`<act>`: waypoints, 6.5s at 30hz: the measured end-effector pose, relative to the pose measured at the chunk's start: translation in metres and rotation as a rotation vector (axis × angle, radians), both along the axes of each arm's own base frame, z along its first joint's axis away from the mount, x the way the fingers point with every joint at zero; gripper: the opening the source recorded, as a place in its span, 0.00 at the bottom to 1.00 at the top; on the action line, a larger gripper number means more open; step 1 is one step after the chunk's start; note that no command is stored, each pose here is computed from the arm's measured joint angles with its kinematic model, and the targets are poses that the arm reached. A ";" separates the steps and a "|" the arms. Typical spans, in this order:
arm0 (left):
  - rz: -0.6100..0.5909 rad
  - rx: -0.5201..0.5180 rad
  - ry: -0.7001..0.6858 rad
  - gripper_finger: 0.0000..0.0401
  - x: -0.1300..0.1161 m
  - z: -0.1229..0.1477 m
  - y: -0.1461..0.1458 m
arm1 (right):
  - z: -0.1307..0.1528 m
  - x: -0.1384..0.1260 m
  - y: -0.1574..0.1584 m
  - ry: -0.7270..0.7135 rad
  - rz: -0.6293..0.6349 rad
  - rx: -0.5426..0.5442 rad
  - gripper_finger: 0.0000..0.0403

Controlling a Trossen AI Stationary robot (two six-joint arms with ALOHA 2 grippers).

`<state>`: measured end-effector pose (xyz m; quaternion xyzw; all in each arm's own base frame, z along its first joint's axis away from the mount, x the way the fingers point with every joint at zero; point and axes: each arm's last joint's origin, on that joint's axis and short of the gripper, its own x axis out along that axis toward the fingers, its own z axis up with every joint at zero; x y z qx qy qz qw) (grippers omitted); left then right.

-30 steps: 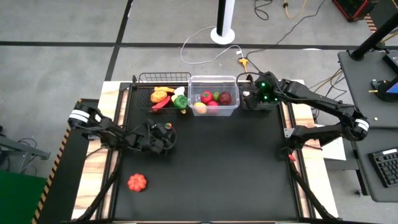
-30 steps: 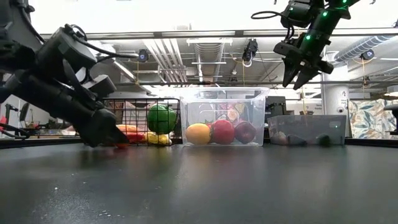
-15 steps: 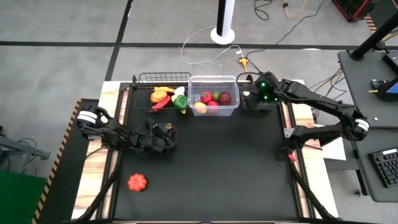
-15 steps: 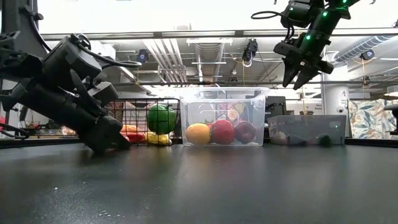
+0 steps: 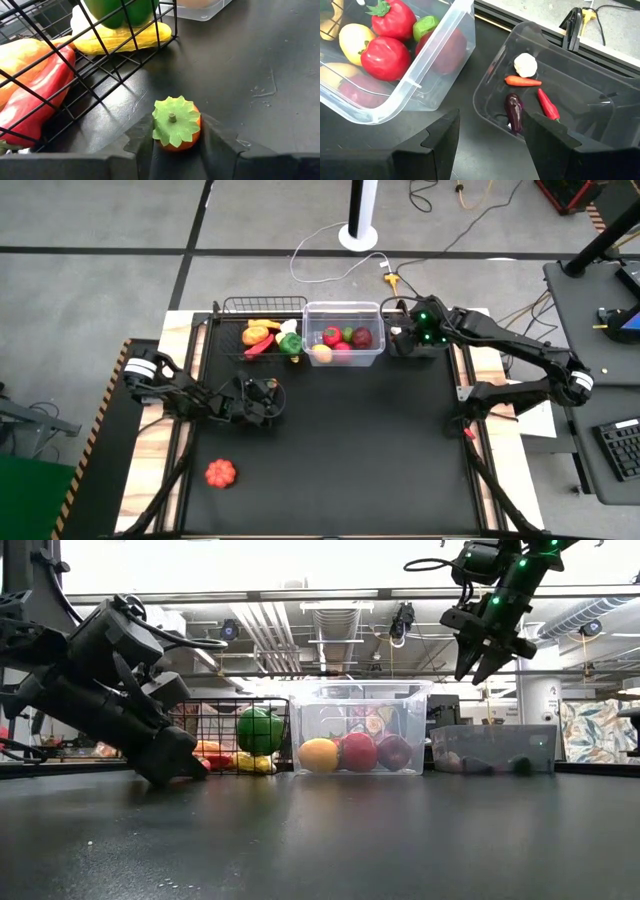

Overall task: Sort produce into baskets
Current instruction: Put the orange tomato into the transparent bin

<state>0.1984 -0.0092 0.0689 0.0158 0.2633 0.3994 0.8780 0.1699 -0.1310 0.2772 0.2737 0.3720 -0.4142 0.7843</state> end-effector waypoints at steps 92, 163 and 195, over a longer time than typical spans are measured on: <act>-0.790 -0.416 -0.853 0.29 0.056 0.149 -0.070 | -0.011 0.158 0.248 -0.298 1.202 -1.285 0.50; -0.801 -0.371 -0.877 0.35 0.096 0.153 -0.082 | -0.009 0.160 0.249 -0.253 1.239 -1.277 0.30; -0.241 -0.447 -0.109 0.61 0.041 0.158 -0.075 | 0.083 0.192 0.040 -0.018 0.599 -0.274 0.29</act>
